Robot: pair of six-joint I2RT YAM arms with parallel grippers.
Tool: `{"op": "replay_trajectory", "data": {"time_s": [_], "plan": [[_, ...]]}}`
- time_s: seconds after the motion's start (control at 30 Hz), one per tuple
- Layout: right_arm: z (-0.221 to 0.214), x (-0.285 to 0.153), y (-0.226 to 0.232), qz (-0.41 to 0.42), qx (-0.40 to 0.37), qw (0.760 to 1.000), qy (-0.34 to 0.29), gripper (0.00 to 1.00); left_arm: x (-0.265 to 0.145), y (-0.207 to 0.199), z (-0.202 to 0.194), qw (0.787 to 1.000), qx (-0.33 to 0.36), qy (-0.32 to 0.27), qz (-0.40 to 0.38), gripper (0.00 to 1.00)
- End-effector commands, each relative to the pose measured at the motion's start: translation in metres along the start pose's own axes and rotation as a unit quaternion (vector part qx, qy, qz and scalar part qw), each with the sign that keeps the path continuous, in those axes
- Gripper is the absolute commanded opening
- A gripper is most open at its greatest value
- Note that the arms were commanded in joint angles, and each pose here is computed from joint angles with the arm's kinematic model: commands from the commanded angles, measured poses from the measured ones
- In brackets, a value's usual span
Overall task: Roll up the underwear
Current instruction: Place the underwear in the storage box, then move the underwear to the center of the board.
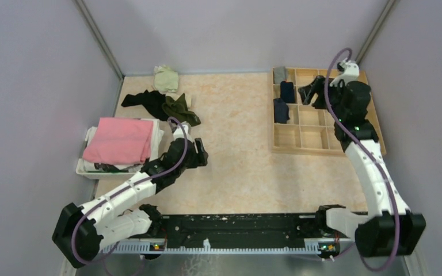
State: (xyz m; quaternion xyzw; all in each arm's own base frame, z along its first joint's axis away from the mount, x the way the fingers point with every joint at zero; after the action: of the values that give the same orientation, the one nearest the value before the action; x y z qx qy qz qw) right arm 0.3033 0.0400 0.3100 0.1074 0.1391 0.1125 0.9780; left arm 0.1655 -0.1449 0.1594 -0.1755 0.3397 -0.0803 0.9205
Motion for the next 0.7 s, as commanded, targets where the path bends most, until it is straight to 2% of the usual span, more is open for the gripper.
{"op": "replay_trajectory", "data": {"time_s": [0.0, 0.1, 0.23, 0.33, 0.53, 0.67], "plan": [[0.024, -0.06, 0.02, 0.015, 0.01, 0.998, -0.064, 0.8, -0.013, -0.015, 0.058, 0.997, 0.004, -0.08, -0.013, 0.71], [0.017, -0.086, 0.021, -0.012, 0.029, 0.997, -0.073, 0.98, -0.018, -0.02, 0.092, 0.993, 0.006, -0.117, -0.007, 0.71], [0.0, -0.107, 0.023, -0.011, 0.036, 0.997, -0.071, 0.99, -0.021, -0.028, 0.134, 0.989, 0.011, -0.149, 0.009, 0.76], [-0.011, -0.119, 0.024, -0.012, 0.032, 0.999, -0.038, 0.99, -0.019, -0.028, 0.154, 0.987, 0.006, -0.159, 0.029, 0.82], [-0.045, -0.13, 0.029, 0.045, 0.034, 0.998, 0.037, 0.97, 0.008, -0.018, 0.171, 0.985, -0.003, -0.155, 0.08, 0.98], [-0.064, -0.132, 0.028, 0.051, 0.05, 0.995, 0.07, 0.92, 0.04, -0.007, 0.177, 0.983, -0.009, -0.136, 0.123, 0.99]]}}
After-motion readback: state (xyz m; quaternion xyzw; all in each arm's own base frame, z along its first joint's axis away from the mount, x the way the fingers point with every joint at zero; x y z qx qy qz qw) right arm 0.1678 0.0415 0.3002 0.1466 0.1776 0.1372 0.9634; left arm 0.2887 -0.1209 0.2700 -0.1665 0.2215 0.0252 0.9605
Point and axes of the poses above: each gripper's point midway between its finger pads, its own x axis out along the fingers, its own y axis along the line the jaws close on, z = x × y, the point moved 10 cm from there along -x, back along the fingers, and after that the axes turned 4 degrees about -x, right-handed, at the moved point
